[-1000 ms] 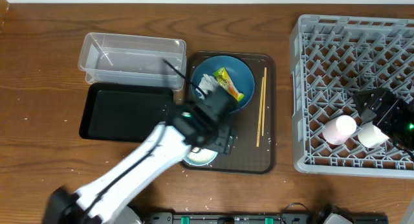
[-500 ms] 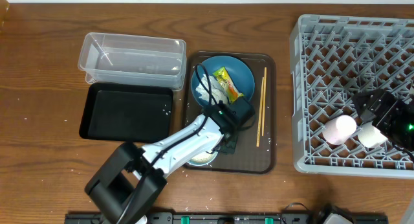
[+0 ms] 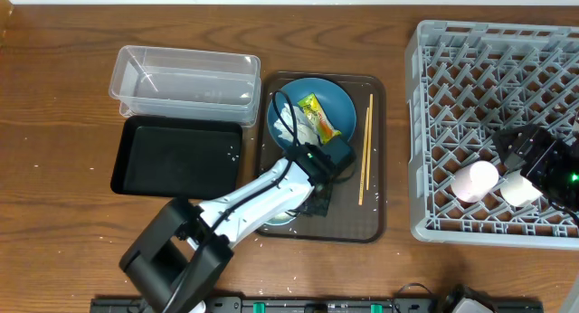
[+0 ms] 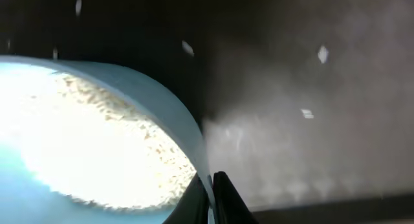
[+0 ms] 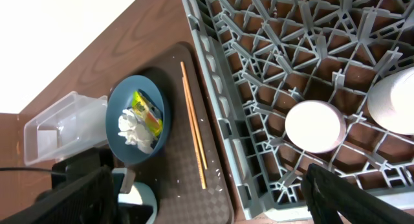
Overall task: Sort waste into correct bins and load items into the dishwasher rack
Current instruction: 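Grasp the white bowl of rice with the left gripper, then tip the bowl over the black tray to pour out the rice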
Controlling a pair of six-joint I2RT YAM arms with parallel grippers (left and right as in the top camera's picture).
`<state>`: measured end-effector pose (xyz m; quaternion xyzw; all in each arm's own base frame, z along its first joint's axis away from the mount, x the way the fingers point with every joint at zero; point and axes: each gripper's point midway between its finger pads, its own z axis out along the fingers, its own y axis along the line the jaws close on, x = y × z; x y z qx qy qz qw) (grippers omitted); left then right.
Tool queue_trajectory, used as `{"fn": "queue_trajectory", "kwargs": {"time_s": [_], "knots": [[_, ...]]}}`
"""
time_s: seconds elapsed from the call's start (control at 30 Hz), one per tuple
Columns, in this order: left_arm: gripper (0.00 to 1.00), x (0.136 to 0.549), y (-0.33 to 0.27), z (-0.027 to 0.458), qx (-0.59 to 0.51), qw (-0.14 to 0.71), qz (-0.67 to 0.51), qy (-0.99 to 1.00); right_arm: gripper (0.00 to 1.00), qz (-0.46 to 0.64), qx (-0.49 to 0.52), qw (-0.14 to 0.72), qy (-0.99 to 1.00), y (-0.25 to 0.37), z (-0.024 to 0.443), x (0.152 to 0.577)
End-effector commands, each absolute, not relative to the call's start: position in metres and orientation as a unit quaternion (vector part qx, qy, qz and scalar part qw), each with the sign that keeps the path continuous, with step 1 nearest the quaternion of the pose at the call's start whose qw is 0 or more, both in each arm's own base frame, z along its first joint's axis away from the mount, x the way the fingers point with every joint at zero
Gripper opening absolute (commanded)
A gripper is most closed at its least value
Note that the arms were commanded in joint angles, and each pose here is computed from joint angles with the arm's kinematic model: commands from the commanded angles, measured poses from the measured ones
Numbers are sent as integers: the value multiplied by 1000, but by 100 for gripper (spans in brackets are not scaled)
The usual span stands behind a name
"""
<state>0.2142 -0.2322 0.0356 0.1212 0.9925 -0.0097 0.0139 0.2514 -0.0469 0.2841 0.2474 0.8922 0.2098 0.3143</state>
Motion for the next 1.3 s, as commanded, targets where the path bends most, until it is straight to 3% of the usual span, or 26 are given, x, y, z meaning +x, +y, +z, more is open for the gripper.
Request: {"fn": "queue_trajectory", "kwargs": {"time_s": [0.0,0.27,0.57,0.9,1.27], "knots": [[6,221,-251,88,135,43,-83,987,91,210,245,317,892,-46,287,252],[6,257,-203,176,79,104,-228,965,91,210,245,317,892,-46,287,252],[6,312,-123,215,-19,117,-467,876,91,211,246,316,892,-46,287,252],[6,339,-68,206,-97,127,-676,720,91,212,251,315,890,-46,287,252],[6,342,-39,179,-151,132,-676,709,90,213,251,314,891,-45,286,251]]}}
